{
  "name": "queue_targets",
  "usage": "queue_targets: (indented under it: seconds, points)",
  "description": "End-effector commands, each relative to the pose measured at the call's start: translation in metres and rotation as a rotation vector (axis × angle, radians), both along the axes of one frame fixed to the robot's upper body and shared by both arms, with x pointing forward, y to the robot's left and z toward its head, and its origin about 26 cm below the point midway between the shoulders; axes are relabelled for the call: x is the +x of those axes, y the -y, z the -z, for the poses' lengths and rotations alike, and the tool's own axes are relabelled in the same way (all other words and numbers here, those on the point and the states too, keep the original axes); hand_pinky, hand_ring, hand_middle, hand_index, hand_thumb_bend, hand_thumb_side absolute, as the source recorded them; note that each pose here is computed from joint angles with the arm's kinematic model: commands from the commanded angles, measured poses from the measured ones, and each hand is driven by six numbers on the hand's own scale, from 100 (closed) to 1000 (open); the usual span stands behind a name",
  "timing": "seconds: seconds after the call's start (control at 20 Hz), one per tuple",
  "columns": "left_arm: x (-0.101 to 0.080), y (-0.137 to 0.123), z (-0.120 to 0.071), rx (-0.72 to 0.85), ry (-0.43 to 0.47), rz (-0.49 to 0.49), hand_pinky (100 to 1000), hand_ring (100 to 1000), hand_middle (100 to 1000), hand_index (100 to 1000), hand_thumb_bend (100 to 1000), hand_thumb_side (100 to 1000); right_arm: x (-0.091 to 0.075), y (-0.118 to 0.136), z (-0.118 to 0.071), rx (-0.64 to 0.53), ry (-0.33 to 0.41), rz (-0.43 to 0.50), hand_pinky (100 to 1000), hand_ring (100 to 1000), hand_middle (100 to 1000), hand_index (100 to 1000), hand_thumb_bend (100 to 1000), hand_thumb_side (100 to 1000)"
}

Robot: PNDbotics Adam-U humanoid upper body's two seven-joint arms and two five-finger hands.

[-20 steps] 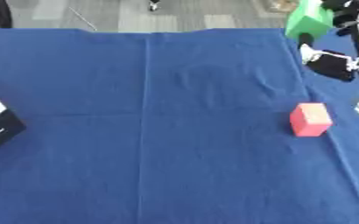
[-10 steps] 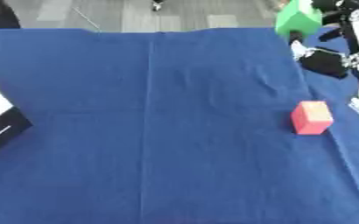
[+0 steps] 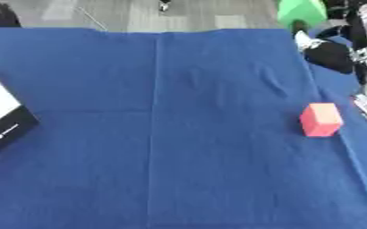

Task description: Pick up the objects with one hand, pass them to the other hand, and then place them into the box on the other side of the table.

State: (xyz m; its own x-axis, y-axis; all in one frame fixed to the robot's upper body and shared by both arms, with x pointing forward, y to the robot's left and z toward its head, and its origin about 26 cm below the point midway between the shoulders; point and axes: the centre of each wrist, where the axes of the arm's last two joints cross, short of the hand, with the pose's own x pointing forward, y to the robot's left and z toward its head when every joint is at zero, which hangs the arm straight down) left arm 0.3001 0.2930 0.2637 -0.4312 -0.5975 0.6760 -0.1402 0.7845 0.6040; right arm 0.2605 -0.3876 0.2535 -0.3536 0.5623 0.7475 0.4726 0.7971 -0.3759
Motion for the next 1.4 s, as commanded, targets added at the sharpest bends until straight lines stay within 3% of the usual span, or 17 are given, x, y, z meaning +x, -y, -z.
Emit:
queue_targets:
  seconds: [0.05,0.7,1.4]
  points:
    - [-0.004,-0.002,-0.013,0.042,0.042,0.006,915,634,607,738,100,685,0.001,-0.006,-0.004,0.011,0.016,-0.039,577,751,511,561,100,100]
    - [-0.004,0.001,-0.027,0.062,0.105,0.056,904,632,608,738,100,652,0.011,-0.029,0.014,0.123,0.023,-0.159,586,755,513,560,100,100]
    - [-0.001,0.027,-0.049,0.147,0.234,0.365,886,635,614,739,100,602,0.022,-0.060,0.030,0.165,-0.028,-0.240,583,758,513,559,100,100]
